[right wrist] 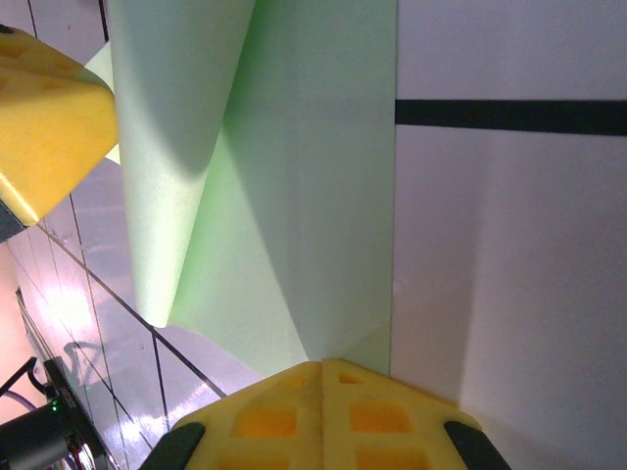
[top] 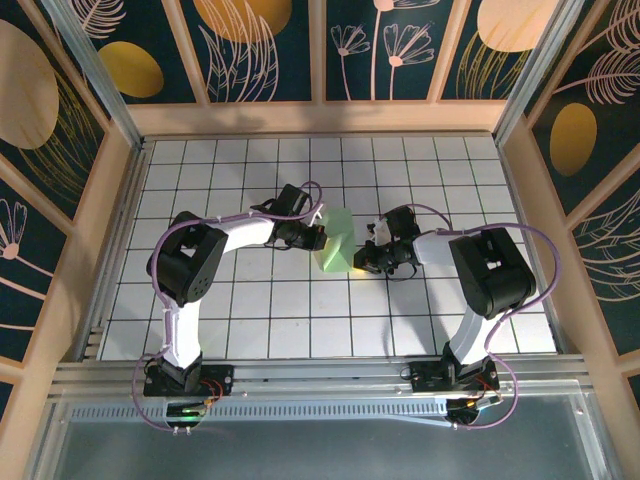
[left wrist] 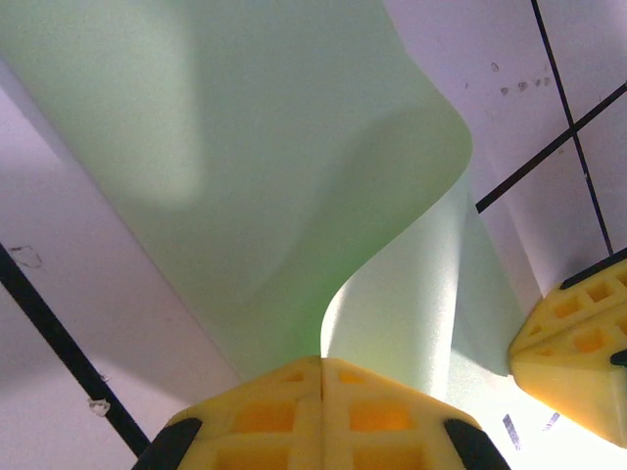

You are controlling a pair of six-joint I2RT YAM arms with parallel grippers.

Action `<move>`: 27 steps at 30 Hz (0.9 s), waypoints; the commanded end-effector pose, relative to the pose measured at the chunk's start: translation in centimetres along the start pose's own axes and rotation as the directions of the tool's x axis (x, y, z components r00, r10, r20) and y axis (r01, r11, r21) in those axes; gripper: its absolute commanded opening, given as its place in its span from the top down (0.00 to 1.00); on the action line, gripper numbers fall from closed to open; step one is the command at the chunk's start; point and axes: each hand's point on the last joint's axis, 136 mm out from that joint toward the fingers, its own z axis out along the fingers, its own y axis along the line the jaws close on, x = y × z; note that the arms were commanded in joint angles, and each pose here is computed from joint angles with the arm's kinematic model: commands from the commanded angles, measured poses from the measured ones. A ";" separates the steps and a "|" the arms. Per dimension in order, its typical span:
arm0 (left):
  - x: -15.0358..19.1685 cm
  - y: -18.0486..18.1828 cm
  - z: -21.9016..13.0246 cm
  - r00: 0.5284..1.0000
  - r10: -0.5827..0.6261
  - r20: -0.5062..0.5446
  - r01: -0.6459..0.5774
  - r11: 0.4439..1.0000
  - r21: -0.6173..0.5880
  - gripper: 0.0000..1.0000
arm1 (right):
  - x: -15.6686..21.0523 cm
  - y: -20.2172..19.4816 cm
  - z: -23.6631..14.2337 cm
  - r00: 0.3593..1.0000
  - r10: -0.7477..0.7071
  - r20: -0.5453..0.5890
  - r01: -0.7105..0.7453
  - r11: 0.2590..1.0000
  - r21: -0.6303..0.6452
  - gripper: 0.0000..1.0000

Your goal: Fold a paper plane with a square sheet of paper (fold left side to right side)

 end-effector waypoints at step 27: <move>0.4 1.0 1.2 1.000 -0.003 -0.005 0.003 1.000 0.000 1.00 | 1.3 -3.1 0.7 0.999 0.043 -0.033 -0.038 0.992 0.118 1.00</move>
